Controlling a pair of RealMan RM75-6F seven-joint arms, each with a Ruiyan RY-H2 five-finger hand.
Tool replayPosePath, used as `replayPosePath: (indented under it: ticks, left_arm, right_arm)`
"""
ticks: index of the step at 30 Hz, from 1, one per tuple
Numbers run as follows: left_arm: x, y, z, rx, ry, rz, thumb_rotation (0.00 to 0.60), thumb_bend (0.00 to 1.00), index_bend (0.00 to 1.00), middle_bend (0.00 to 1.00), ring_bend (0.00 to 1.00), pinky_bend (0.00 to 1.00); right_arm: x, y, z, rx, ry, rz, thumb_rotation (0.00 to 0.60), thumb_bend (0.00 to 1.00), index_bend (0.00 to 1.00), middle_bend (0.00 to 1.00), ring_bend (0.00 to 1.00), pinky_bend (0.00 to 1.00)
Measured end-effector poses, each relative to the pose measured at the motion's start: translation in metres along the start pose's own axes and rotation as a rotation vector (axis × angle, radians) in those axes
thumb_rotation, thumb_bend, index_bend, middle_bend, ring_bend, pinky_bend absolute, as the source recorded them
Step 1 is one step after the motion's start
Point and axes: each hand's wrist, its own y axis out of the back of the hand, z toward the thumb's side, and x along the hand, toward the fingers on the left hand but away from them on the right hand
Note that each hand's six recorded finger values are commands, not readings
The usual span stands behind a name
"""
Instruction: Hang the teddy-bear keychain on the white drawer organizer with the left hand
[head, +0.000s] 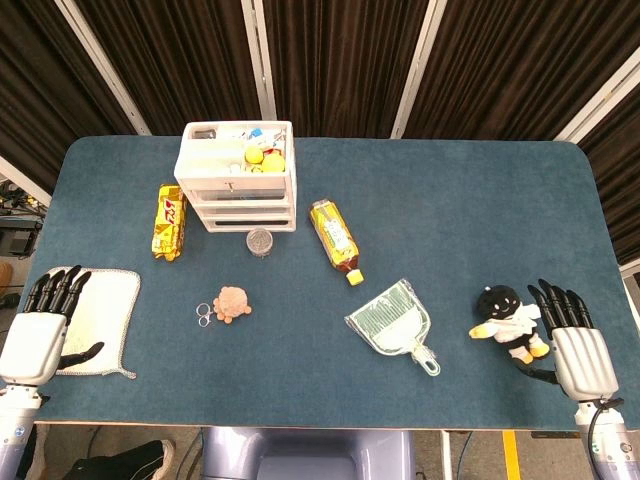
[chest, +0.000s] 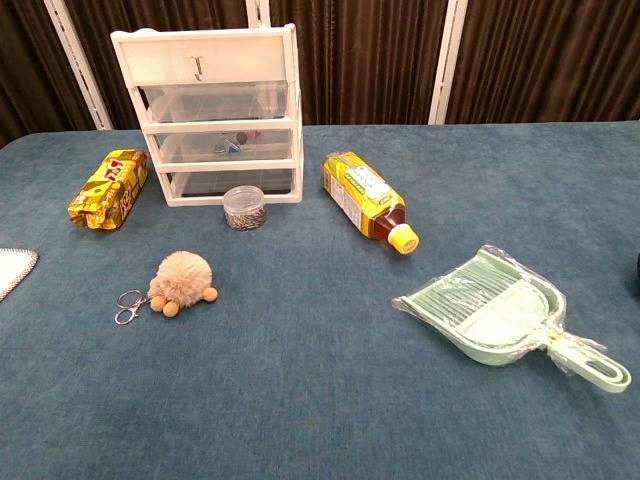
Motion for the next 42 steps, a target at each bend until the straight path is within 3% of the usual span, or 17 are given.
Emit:
replayPosePath:
  ticks: [29,37,38,39,41,42]
  left_arm:
    - [0.001,-0.003,0.001,0.015,0.007,-0.013,0.600,0.06,0.00,0.00,0.00,0.00]
    - [0.014,0.000,0.002,0.020,0.027,-0.006,0.600,0.09,0.02,0.01,0.01,0.03]
    - [0.015,0.000,0.003,0.025,0.024,-0.008,0.600,0.10,0.04,0.04,0.04,0.07]
    - [0.018,0.001,0.006,0.031,0.019,-0.010,0.600,0.12,0.07,0.12,0.13,0.15]
    - [0.022,0.002,0.011,0.042,0.009,-0.009,0.600,0.18,0.18,0.45,0.44,0.37]
    - [0.026,0.002,0.015,0.051,0.002,-0.007,0.600,0.19,0.24,0.57,0.54,0.44]
  right_arm:
    - [0.000,0.002,-0.004,-0.022,-0.025,0.007,0.600,0.06,0.00,0.00,0.00,0.00]
    - [0.000,0.001,-0.002,-0.012,-0.014,0.005,0.600,0.06,0.00,0.00,0.00,0.00]
    - [0.000,0.001,-0.002,-0.012,-0.014,0.006,0.600,0.06,0.00,0.00,0.00,0.00]
    - [0.000,0.001,-0.002,-0.011,-0.014,0.006,0.600,0.06,0.00,0.00,0.00,0.00]
    - [0.000,0.000,-0.002,-0.011,-0.013,0.007,0.600,0.06,0.00,0.00,0.00,0.00]
    - [0.000,0.000,-0.001,-0.011,-0.012,0.007,0.600,0.06,0.00,0.00,0.00,0.00]
